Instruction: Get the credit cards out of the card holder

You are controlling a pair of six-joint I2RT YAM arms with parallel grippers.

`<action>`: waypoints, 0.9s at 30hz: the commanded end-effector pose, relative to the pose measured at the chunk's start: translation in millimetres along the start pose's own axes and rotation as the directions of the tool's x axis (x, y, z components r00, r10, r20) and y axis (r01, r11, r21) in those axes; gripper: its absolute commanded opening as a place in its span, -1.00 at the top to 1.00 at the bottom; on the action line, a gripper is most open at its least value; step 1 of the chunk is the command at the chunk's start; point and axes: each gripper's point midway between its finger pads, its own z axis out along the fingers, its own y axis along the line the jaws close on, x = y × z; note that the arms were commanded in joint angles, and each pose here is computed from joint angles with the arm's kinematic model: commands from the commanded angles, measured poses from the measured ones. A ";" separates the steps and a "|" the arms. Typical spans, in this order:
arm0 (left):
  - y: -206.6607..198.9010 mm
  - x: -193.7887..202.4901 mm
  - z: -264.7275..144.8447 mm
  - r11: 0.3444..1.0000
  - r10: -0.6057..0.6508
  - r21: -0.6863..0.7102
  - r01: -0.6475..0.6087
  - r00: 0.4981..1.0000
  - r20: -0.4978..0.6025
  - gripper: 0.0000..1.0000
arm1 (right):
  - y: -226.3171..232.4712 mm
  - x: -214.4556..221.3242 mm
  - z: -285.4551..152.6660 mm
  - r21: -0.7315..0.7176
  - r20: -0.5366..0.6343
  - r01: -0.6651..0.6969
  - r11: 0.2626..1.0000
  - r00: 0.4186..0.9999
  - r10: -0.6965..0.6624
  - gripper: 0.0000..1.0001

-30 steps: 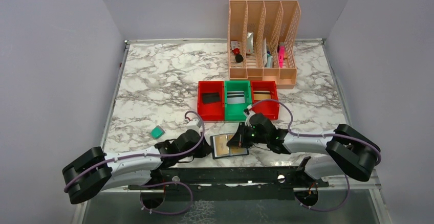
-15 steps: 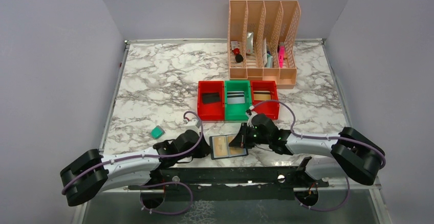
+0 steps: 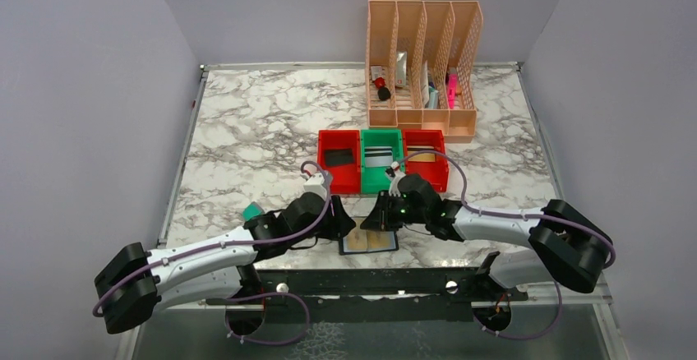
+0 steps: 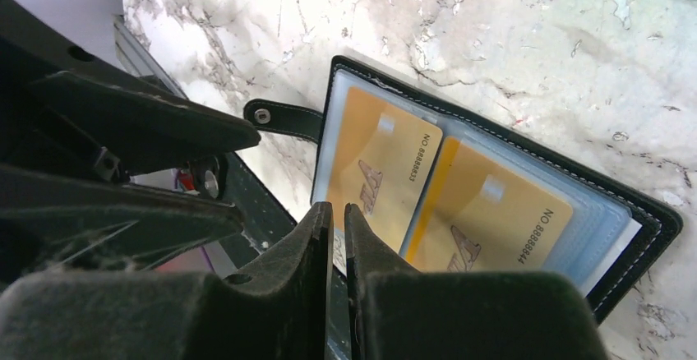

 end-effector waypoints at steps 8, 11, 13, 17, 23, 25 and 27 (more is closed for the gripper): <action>6.7 7.0 8.3 0.998 0.033 -0.043 -0.035 0.999 -0.036 0.20 | -18.8 3.5 9.9 0.074 -0.019 -0.024 0.997 0.999 0.025 0.66; 2.5 17.3 14.6 1.000 0.026 0.003 -0.026 0.997 -0.066 0.31 | -23.9 3.4 10.0 0.094 -0.008 -0.031 0.995 0.999 0.031 0.63; 2.8 24.4 19.4 1.000 0.025 0.017 -0.023 0.996 -0.087 0.38 | -28.8 4.2 10.2 0.117 -0.005 -0.037 0.992 0.999 0.038 0.61; 11.3 36.7 26.9 1.000 0.025 -0.008 -0.027 0.991 -0.129 0.48 | -35.7 6.7 11.6 0.138 -0.006 -0.047 0.989 0.999 0.049 0.57; 34.3 53.6 27.7 0.997 -0.007 -0.076 -0.006 0.987 -0.160 0.57 | -42.0 16.4 16.6 0.140 -0.036 -0.070 0.988 0.996 0.076 0.55; 39.5 57.4 26.3 0.996 -0.014 -0.084 0.000 0.986 -0.163 0.58 | -46.4 19.0 17.4 0.160 -0.042 -0.084 0.984 0.995 0.091 0.53; 43.1 61.9 24.9 0.996 -0.020 -0.085 0.006 0.985 -0.169 0.58 | -49.3 21.4 17.3 0.167 -0.043 -0.095 0.981 0.994 0.103 0.49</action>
